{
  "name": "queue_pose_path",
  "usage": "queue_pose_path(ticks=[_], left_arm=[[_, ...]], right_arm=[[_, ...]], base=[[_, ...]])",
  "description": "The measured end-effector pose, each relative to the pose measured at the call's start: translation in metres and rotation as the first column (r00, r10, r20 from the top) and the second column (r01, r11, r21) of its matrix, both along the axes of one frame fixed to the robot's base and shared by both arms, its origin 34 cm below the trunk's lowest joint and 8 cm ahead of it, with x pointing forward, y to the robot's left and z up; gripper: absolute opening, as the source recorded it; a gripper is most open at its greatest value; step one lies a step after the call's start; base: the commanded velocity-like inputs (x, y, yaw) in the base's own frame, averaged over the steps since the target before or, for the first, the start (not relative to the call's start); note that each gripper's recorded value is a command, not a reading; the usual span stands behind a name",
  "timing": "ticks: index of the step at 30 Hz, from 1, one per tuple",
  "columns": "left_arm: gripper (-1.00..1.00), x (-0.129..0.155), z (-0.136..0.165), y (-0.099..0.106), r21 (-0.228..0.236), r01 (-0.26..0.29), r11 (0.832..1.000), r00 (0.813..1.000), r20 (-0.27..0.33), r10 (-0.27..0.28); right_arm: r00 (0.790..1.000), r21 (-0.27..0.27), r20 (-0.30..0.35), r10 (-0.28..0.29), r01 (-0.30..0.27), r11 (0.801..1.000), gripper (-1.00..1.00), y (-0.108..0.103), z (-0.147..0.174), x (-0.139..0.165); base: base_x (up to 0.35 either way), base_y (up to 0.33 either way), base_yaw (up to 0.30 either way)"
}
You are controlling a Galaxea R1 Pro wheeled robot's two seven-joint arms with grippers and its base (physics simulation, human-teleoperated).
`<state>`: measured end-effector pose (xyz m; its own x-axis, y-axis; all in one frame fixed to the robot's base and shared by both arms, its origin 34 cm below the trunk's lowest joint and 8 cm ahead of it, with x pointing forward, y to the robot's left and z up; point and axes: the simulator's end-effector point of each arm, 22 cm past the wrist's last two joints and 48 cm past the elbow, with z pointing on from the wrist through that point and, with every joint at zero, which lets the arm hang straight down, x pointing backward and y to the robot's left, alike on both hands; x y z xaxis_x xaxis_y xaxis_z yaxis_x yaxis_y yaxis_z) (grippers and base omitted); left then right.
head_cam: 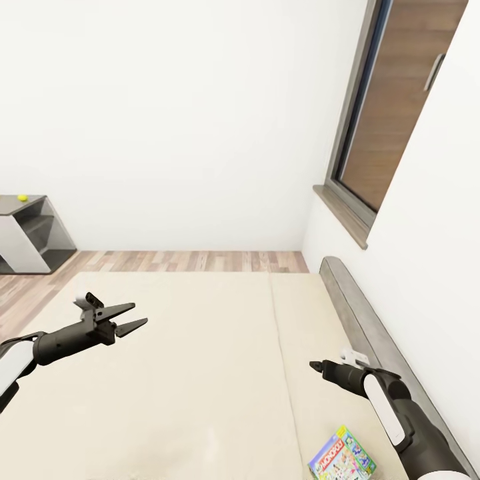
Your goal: Put all the toys in the child's room - the three board games (two on the bed and one on the table), the two jigsaw puzzles on the table, and the tennis ball on the table - inside the toy box on the table in the child's room.
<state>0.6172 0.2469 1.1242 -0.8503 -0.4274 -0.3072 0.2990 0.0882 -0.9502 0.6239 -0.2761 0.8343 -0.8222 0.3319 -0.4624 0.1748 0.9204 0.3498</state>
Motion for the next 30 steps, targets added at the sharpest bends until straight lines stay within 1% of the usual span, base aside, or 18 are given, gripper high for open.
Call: queue_pose_path(ticks=[19,25,30], left_arm=[[1.00,0.002,-0.012,-0.002,-0.006,0.007,1.000,1.000,-0.024,-0.007],[1.00,0.000,-0.008,-0.008,-0.008,0.027,1.000,1.000,-0.010,-0.027],[1.00,-0.011,-0.002,-0.019,-0.016,0.061,0.998,0.998,0.011,-0.061]], right_arm=[[1.000,0.000,-0.031,0.000,0.000,1.000,1.00,0.000,-0.016,-0.005],[0.999,-0.001,-0.042,0.000,0.000,1.000,1.00,0.000,-0.021,-0.008],[0.999,-0.002,-0.050,-0.001,0.000,1.000,1.00,-0.001,-0.025,-0.009]], base=[[0.000,0.000,0.000],[0.000,0.000,0.000],[0.000,0.000,0.000]])
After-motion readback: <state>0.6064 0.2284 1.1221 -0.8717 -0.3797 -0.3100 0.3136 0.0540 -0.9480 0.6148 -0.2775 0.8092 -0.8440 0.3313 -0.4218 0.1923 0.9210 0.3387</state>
